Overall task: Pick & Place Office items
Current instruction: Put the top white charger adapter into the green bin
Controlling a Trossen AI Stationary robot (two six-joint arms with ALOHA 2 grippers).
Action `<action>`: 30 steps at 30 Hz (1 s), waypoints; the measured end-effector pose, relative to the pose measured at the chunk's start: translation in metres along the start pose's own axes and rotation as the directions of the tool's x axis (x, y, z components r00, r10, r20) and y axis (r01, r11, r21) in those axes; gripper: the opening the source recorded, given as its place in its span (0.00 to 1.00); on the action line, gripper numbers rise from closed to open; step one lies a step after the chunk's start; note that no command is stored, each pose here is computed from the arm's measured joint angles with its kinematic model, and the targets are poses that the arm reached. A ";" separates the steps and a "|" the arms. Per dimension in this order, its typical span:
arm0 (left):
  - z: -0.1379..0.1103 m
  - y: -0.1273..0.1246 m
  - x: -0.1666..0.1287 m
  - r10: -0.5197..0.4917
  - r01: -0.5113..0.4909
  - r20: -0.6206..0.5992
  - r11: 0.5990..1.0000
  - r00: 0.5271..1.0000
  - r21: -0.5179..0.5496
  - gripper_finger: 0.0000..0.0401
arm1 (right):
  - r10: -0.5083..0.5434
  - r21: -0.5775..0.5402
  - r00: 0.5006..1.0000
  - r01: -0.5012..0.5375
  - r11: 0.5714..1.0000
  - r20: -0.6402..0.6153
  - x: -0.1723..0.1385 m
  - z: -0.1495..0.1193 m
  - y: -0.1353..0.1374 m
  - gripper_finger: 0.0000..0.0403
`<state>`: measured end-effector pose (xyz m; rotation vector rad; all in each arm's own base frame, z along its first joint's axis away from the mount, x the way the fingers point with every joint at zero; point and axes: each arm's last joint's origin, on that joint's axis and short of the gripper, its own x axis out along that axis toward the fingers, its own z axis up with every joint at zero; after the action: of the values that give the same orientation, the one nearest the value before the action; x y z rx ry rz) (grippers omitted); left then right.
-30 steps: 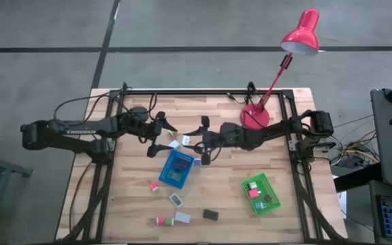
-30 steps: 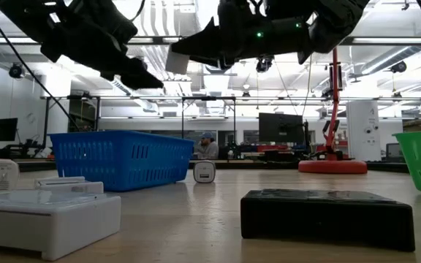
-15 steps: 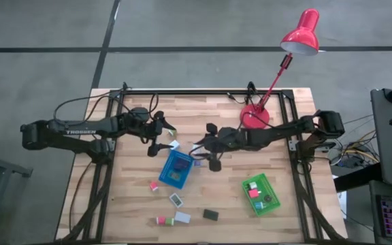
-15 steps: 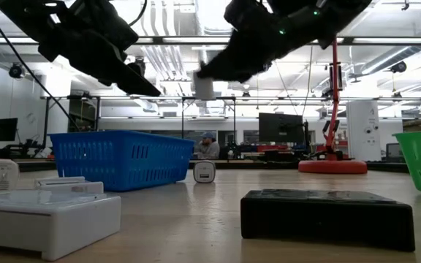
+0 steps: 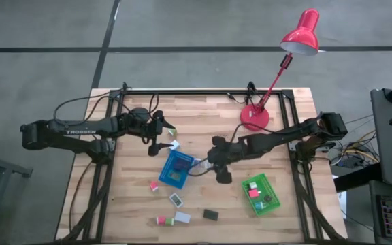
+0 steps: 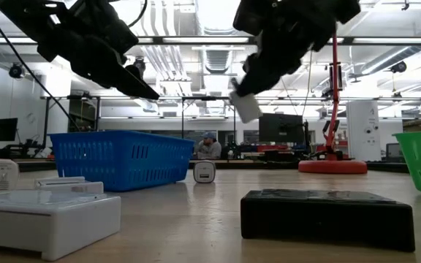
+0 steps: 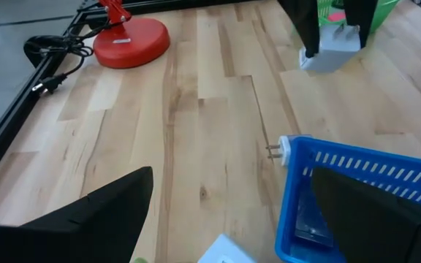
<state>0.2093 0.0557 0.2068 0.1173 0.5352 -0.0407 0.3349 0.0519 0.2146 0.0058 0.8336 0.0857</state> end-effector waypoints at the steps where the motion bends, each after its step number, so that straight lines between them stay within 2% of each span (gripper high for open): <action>1: 0.000 0.000 0.000 0.000 0.000 0.000 1.000 1.000 0.000 0.94 | 0.003 0.004 1.000 -0.003 1.000 -0.018 -0.001 0.000 0.002 0.44; 11: 0.000 0.000 0.000 -0.001 0.001 -0.003 1.000 1.000 0.000 0.94 | 0.013 0.050 0.974 -0.001 0.999 -0.226 -0.018 0.002 0.019 0.44; 18: 0.000 0.000 0.000 -0.001 0.001 -0.002 1.000 1.000 0.000 0.94 | 0.059 0.130 0.927 -0.011 0.991 -0.369 -0.025 -0.009 0.024 0.44; 22: 0.000 0.000 0.000 0.000 0.000 -0.003 1.000 1.000 0.000 0.94 | 0.056 0.160 0.894 0.017 0.987 -0.445 -0.026 -0.020 0.026 0.44; 30: 0.000 0.000 0.000 0.002 -0.002 -0.002 1.000 1.000 0.007 0.94 | 0.086 0.204 0.842 0.029 0.979 -0.533 -0.031 -0.031 0.036 0.44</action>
<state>0.2094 0.0558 0.2070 0.1250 0.5371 -0.0404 0.2885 0.0849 0.2185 0.1978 1.4104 0.0279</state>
